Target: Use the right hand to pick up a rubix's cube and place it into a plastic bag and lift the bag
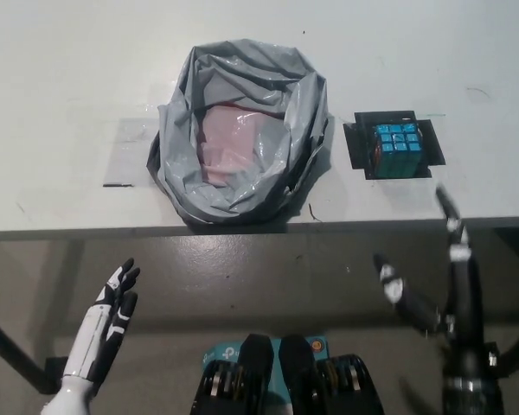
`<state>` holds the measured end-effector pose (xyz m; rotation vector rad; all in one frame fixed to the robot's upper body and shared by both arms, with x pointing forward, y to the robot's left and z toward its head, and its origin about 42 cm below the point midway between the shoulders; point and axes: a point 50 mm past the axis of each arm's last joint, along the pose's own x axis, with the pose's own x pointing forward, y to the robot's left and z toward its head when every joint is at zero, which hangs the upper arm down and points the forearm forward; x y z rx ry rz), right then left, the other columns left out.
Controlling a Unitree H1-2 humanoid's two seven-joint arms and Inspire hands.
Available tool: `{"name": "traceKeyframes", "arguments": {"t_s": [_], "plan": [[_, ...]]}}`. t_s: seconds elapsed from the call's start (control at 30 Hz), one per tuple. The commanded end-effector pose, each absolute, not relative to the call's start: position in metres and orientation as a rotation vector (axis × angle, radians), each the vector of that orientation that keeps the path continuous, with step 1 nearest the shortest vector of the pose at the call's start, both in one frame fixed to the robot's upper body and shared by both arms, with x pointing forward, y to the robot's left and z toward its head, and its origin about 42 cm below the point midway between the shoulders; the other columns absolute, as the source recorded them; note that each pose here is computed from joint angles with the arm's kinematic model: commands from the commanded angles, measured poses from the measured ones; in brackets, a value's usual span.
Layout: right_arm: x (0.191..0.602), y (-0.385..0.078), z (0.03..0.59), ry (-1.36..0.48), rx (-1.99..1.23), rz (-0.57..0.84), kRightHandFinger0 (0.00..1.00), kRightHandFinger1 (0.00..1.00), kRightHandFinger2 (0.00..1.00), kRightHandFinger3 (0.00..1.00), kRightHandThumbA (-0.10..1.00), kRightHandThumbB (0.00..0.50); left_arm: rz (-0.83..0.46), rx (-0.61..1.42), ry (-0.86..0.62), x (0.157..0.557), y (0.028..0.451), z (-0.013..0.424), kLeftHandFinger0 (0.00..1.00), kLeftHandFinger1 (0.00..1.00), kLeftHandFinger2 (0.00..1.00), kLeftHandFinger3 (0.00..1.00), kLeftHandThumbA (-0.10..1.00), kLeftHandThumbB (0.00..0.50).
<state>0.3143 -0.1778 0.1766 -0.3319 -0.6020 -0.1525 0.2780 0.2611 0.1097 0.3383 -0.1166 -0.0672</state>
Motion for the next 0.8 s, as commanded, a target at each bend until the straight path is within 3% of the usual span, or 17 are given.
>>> {"name": "traceKeyframes", "arguments": {"t_s": [0.0, 0.03, 0.17, 0.27, 0.37, 0.43, 0.6, 0.77], "plan": [[0.336, -0.174, 0.217, -0.694, -0.349, -0.226, 1.00, 1.00, 1.00, 1.00, 0.70, 0.262, -0.089, 0.359, -0.216, 0.282, 0.258, 0.123, 1.00, 1.00, 1.00, 1.00, 1.00, 0.153], [0.341, -0.173, 0.221, -0.697, -0.330, -0.224, 1.00, 1.00, 1.00, 1.00, 0.66, 0.265, -0.090, 0.360, -0.216, 0.281, 0.258, 0.123, 1.00, 1.00, 1.00, 1.00, 1.00, 0.153], [0.374, -0.169, 0.239, -0.655, -0.350, -0.218, 1.00, 1.00, 1.00, 1.00, 0.77, 0.261, -0.093, 0.347, -0.212, 0.282, 0.257, 0.122, 1.00, 1.00, 1.00, 1.00, 1.00, 0.148], [0.395, -0.168, 0.246, -0.591, -0.375, -0.209, 1.00, 1.00, 1.00, 1.00, 0.87, 0.315, -0.096, 0.344, -0.208, 0.280, 0.257, 0.120, 1.00, 1.00, 1.00, 1.00, 1.00, 0.152], [0.415, -0.168, 0.253, -0.583, -0.372, -0.205, 1.00, 1.00, 1.00, 1.00, 0.85, 0.348, -0.097, 0.349, -0.212, 0.280, 0.256, 0.120, 1.00, 1.00, 1.00, 1.00, 1.00, 0.142], [0.437, -0.168, 0.262, -0.550, -0.386, -0.233, 1.00, 1.00, 1.00, 1.00, 0.85, 0.407, -0.095, 0.347, -0.206, 0.279, 0.256, 0.122, 1.00, 1.00, 1.00, 1.00, 1.00, 0.151], [0.464, -0.169, 0.270, -0.520, -0.408, -0.257, 1.00, 1.00, 1.00, 1.00, 0.82, 0.421, -0.099, 0.347, -0.213, 0.280, 0.256, 0.121, 1.00, 1.00, 1.00, 1.00, 1.00, 0.143], [0.489, -0.169, 0.273, -0.458, -0.437, -0.289, 1.00, 1.00, 1.00, 1.00, 0.84, 0.472, -0.102, 0.344, -0.214, 0.280, 0.254, 0.122, 1.00, 1.00, 1.00, 1.00, 1.00, 0.141]]}}
